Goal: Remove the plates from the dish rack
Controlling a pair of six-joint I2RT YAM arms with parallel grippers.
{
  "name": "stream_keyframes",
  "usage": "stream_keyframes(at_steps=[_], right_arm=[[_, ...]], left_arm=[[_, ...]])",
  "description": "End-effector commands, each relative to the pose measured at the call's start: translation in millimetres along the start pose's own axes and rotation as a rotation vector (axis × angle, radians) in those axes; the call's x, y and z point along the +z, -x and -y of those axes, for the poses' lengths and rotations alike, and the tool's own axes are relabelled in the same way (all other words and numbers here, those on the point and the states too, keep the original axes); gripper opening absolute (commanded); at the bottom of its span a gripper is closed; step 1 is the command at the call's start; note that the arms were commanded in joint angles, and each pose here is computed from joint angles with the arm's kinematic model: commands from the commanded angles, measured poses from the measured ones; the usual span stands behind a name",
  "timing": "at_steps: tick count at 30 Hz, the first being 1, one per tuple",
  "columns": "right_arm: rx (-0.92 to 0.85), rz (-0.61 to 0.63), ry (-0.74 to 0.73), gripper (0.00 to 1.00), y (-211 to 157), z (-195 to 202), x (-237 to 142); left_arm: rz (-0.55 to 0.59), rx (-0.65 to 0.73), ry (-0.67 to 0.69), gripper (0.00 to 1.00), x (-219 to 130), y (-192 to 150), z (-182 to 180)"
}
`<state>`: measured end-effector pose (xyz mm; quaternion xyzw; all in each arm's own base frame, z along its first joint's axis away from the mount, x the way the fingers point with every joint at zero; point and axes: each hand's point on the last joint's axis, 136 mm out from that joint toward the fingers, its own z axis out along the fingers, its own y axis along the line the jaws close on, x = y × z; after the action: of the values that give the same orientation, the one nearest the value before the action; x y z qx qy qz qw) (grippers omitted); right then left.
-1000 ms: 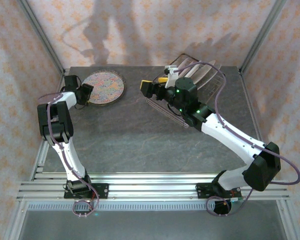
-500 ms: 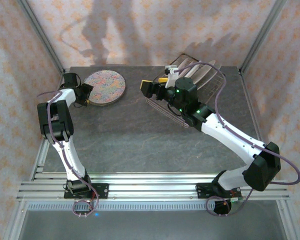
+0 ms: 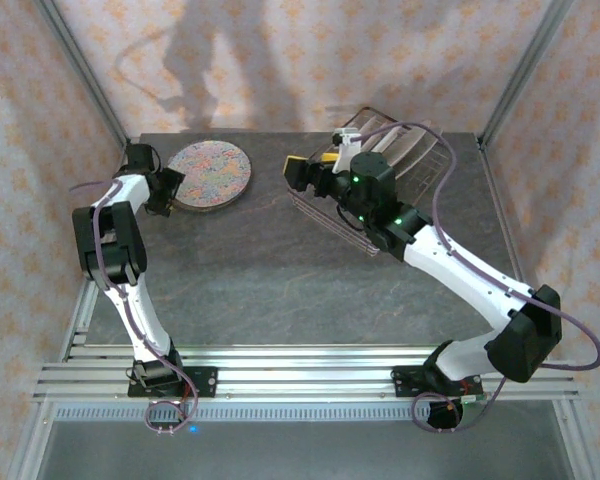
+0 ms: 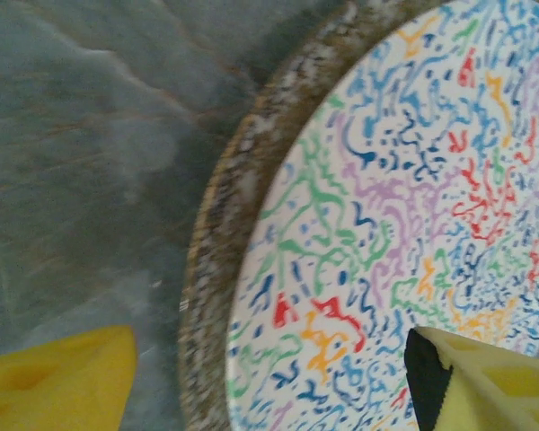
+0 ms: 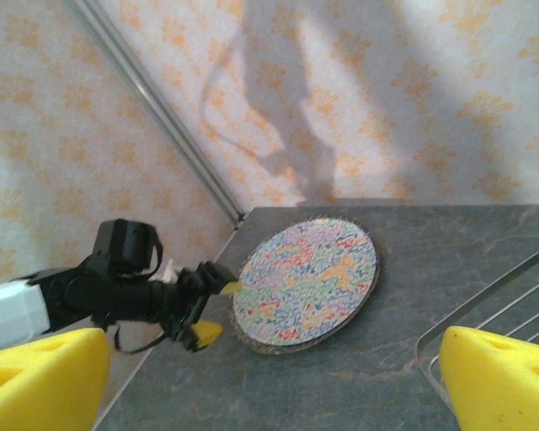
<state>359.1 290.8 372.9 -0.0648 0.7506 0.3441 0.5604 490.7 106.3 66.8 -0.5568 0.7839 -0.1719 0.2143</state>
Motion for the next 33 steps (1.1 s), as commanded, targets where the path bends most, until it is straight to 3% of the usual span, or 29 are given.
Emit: stream_keyframes(at_steps=[1,7,13,17,24,28,33], right_arm=[[0.000,0.124,-0.117,0.93,47,7,-26],[-0.058,0.148,-0.548,0.81,87,76,-69],[0.185,0.071,-0.832,0.70,89,171,-108],[0.272,-0.001,-0.927,0.69,81,207,-114],[0.486,-0.131,-0.977,0.64,65,261,-109],[0.537,-0.195,-0.973,0.63,58,285,-100],[0.561,-0.239,-0.936,0.62,53,308,-84]], left_arm=[[0.062,0.026,0.062,0.80,-41,-2,1],[0.144,0.065,-0.018,0.80,-99,-20,34],[0.184,0.206,-0.212,0.80,-167,-66,96],[0.191,0.368,-0.365,0.80,-214,-114,134],[0.115,0.685,-0.749,0.80,-309,-218,180],[0.066,0.847,-0.948,0.80,-361,-282,182],[0.070,0.973,-1.081,0.80,-399,-327,167]])
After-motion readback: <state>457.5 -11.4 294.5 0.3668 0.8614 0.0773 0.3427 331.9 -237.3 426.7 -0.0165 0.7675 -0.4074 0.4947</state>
